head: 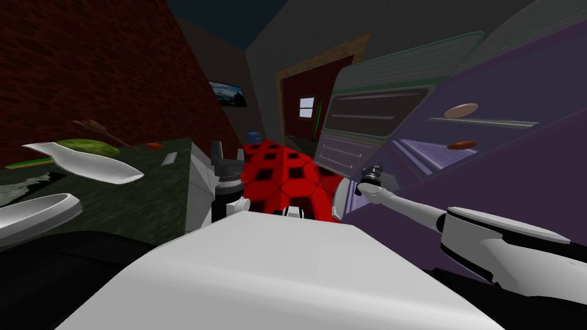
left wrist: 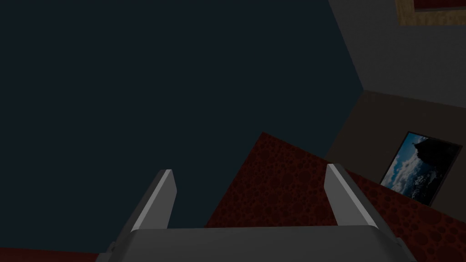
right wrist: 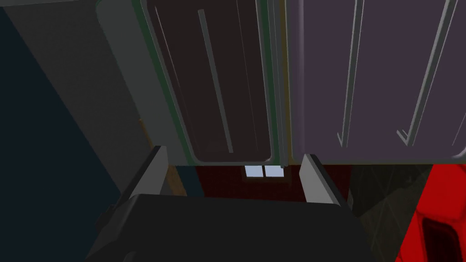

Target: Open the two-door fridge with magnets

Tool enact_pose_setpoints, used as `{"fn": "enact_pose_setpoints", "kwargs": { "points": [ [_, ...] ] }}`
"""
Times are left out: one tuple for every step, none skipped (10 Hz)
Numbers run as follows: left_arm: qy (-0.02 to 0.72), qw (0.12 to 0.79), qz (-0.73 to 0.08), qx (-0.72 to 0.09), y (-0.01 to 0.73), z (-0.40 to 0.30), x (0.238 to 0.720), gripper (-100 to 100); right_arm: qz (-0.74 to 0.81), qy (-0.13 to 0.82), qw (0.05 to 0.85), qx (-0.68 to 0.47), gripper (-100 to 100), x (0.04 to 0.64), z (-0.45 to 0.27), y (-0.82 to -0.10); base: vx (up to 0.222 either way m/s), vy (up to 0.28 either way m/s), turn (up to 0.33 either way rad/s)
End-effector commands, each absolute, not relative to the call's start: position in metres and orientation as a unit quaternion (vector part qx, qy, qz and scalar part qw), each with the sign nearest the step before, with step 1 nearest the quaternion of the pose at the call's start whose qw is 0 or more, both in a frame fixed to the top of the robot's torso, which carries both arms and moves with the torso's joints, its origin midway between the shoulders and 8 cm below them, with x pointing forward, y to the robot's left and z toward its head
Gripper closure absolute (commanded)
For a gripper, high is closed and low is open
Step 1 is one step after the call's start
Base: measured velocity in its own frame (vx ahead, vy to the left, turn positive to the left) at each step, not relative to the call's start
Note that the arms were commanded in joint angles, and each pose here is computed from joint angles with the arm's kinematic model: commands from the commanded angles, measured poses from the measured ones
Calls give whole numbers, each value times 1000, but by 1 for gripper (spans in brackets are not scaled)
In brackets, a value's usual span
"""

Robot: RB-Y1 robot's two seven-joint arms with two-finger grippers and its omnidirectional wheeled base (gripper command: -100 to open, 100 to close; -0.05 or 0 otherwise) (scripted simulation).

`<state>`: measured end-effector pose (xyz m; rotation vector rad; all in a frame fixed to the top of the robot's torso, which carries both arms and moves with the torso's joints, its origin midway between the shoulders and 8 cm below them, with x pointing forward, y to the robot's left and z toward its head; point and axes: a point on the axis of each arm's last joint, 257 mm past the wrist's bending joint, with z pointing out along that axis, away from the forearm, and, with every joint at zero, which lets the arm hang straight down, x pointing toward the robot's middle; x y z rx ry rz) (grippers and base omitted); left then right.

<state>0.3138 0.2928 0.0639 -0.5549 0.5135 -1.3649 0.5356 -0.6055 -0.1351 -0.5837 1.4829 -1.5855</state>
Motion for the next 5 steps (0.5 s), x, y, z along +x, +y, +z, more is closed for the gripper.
{"fn": "enact_pose_setpoints", "kwargs": {
  "points": [
    [231, 711, -615, -250, 293, 64, 314, 0, -594, 635, 448, -209, -100, 542, -148, -608, 9, 35, 3],
    [231, 711, -615, -250, 293, 64, 314, 0, -587, 639, 448, -215, -100, 544, -153, -606, 11, 23, 5],
    [231, 711, -615, -250, 293, 64, 314, 0, -541, 670, 479, -170, -100, 558, -164, -588, -51, -140, 317],
    [231, 711, -615, -250, 293, 64, 314, 0, -510, 689, 492, -149, -100, 565, -175, -577, -107, -256, 465],
    [232, 711, -615, -250, 293, 64, 314, 0, -472, 710, 508, -124, -100, 573, -188, -561, -102, -211, 199]
  ]
}}
